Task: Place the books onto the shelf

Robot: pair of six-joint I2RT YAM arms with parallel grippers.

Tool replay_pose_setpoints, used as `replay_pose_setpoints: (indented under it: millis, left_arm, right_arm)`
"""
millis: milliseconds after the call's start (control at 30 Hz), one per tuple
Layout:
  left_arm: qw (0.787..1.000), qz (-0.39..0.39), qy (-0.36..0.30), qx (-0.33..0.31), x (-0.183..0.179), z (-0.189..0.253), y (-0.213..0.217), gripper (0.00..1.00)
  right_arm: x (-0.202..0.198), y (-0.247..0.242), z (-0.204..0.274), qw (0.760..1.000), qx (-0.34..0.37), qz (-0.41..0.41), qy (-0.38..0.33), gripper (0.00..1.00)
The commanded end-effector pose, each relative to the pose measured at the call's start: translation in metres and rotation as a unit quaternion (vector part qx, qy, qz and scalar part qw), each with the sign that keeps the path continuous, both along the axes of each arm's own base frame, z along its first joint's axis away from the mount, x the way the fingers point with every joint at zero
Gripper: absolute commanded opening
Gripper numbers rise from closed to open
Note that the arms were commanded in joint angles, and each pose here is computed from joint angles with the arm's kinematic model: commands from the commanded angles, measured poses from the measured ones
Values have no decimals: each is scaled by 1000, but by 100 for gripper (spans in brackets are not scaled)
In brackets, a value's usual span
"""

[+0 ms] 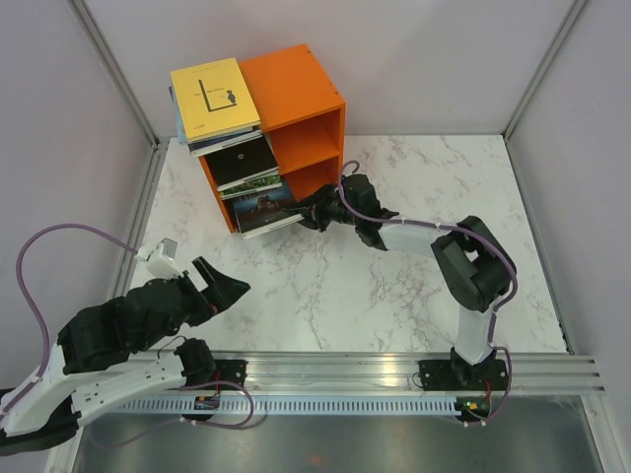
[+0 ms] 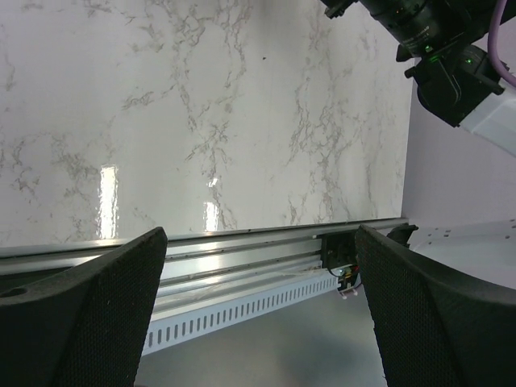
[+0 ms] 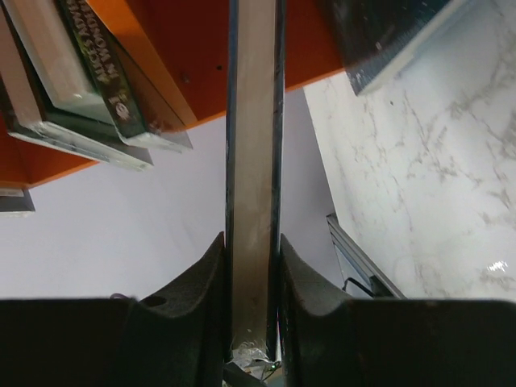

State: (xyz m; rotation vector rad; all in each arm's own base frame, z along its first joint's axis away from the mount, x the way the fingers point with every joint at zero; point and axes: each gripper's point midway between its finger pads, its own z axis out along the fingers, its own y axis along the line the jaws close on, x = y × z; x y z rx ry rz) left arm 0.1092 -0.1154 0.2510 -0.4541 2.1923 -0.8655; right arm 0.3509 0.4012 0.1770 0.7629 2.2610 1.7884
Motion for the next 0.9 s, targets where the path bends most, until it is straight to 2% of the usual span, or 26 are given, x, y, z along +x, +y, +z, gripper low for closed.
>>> replay_pose_setpoints:
  millis: [0,133,233,300,533,867]
  left_arm:
    - [999,20,-17,34,1,3,23,100]
    - [999,32,-16,39,-2,3,35,100]
    - [998,45,-15,42,-4,4,46,100]
    - [998,51,-15,40,-5,5,51,100]
    - [997,61,-5,43,-9,2,60,100]
    - [997,63,-8,37,-10,5,63,100]
  right_arm:
    - [16,18,99,984,114,20,-135,0]
    - [34,31,87,982,124,17,-142,0]
    - [52,42,52,983,133,11,-128,0]
    - [60,48,49,979,148,10,-139,0]
    - [91,70,6,983,121,9,-138,0]
    - [92,80,-41,991,87,32,-99,0]
